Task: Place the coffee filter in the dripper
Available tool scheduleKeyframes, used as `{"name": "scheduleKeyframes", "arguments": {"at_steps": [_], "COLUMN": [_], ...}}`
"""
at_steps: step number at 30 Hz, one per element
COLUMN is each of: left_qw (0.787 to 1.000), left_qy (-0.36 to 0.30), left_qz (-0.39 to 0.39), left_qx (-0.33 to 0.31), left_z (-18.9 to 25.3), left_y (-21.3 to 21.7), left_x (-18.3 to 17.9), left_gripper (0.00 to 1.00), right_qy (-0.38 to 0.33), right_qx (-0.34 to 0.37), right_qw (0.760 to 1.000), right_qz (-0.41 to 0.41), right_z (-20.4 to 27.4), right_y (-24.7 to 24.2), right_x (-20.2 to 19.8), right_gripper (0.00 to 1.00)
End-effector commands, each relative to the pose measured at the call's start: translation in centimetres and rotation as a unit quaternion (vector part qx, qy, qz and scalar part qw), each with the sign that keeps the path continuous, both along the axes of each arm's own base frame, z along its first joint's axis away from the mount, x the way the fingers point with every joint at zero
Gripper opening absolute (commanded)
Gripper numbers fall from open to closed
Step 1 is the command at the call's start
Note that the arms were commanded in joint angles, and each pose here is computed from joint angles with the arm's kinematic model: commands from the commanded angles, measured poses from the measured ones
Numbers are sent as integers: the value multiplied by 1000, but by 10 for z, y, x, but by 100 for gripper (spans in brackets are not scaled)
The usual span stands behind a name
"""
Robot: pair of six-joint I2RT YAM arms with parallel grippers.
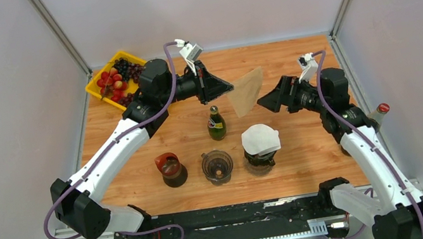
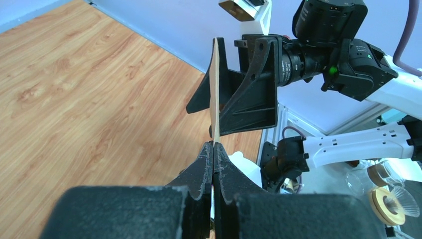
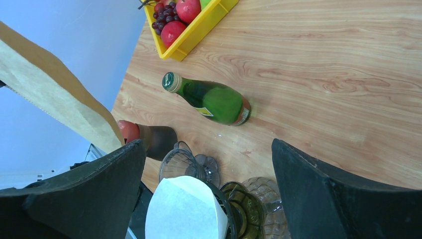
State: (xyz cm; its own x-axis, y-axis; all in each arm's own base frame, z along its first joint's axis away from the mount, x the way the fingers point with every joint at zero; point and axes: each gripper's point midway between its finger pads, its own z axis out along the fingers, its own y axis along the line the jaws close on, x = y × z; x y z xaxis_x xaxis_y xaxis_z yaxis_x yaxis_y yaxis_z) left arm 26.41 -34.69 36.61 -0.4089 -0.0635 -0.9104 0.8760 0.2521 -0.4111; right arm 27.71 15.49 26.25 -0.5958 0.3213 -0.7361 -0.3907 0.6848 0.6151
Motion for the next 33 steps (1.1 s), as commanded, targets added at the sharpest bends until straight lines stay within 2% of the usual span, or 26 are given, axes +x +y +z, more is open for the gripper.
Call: {"name": "scheduleKeyframes", "arguments": {"at_steps": [1,24,33], "left_qw": [999,1000,999], "left_qy": [-25,-9,-1], "left_qz": [-13,-3,-37], "left_qx": [-27,-14,-21], "left_z": [24,12,9], "left_y": [-2,-6,-11], "left_x": [-3,6,-2], "left_gripper": [0,0,0], "right_qy": [-49,-93,-139], "right_qx": [23,41,78], "right_qw": [998,993,984], "right_qz": [13,53,81], "right_z": [38,67,85], "right_y": [6,14,23], "right_x": [3,-18,-20], "right_gripper": [100,100,98]}}
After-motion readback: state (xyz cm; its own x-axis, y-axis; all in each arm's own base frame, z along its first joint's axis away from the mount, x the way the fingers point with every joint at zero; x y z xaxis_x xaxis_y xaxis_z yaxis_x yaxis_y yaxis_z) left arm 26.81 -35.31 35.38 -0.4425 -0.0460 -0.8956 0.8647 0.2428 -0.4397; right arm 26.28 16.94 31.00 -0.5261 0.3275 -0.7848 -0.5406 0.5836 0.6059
